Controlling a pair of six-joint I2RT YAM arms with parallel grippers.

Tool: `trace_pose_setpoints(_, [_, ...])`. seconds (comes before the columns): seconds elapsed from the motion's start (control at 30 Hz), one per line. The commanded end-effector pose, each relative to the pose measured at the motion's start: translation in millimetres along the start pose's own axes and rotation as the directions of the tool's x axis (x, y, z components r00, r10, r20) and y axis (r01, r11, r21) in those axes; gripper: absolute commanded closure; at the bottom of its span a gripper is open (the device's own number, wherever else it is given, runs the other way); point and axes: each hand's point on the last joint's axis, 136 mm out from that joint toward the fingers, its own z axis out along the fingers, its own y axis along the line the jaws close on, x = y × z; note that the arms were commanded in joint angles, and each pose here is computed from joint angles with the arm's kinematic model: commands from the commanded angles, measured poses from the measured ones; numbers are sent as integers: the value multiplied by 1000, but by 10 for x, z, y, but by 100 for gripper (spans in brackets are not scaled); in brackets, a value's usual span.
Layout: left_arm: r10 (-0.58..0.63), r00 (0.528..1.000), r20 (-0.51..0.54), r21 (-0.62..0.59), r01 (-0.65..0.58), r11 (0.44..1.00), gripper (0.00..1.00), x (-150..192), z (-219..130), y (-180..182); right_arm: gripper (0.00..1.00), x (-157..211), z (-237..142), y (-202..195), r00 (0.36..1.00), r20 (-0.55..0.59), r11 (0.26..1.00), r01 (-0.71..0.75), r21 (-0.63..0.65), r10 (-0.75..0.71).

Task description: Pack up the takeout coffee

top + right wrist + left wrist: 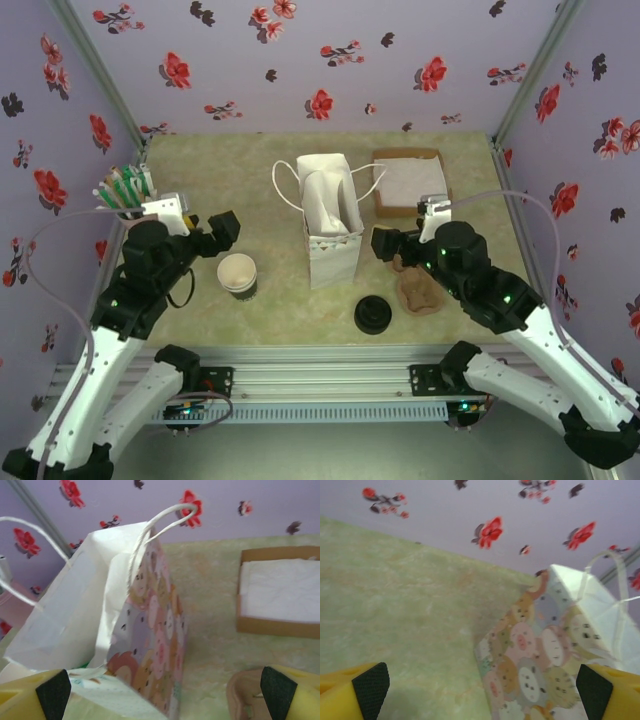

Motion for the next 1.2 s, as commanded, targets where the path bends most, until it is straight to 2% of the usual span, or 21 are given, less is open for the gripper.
trace_pose_setpoints(0.0, [16, 1000, 25, -99, -13, 995, 1, -149, 44, 127, 1, -170, -34, -216, 998, 59, 992, 24, 125, -31])
trace_pose_setpoints(0.1, [16, 1000, 11, -163, -14, 987, 1, -166, 131, 272, 1, -181, 26, -370, 999, 33, 988, -11, 153, 6])
trace_pose_setpoints(0.2, [-15, 1000, -13, -259, 11, 966, 1, -170, 197, 528, 1, -205, 98, -609, 994, 34, 979, -112, 170, 108])
trace_pose_setpoints(0.43, [-90, 995, -50, -422, 60, 905, 1, -97, 268, 1101, 1, -324, 17, -1273, 951, 147, 906, -304, 293, 272])
trace_pose_setpoints(0.7, [-133, 990, -37, -488, 98, 867, 1, 75, 297, 1437, 1, -262, -145, -1865, 853, 327, 787, -510, 348, 408])
trace_pose_setpoints(0.93, [-150, 987, -55, -522, 99, 847, 1, 333, 475, 1705, 1, 16, -106, -2061, 854, 353, 762, -508, 403, 383])
trace_pose_setpoints(1.17, [-131, 988, -80, -555, 65, 829, 1, 585, 518, 1969, 1, 246, -193, -2233, 865, 431, 763, -454, 460, 255])
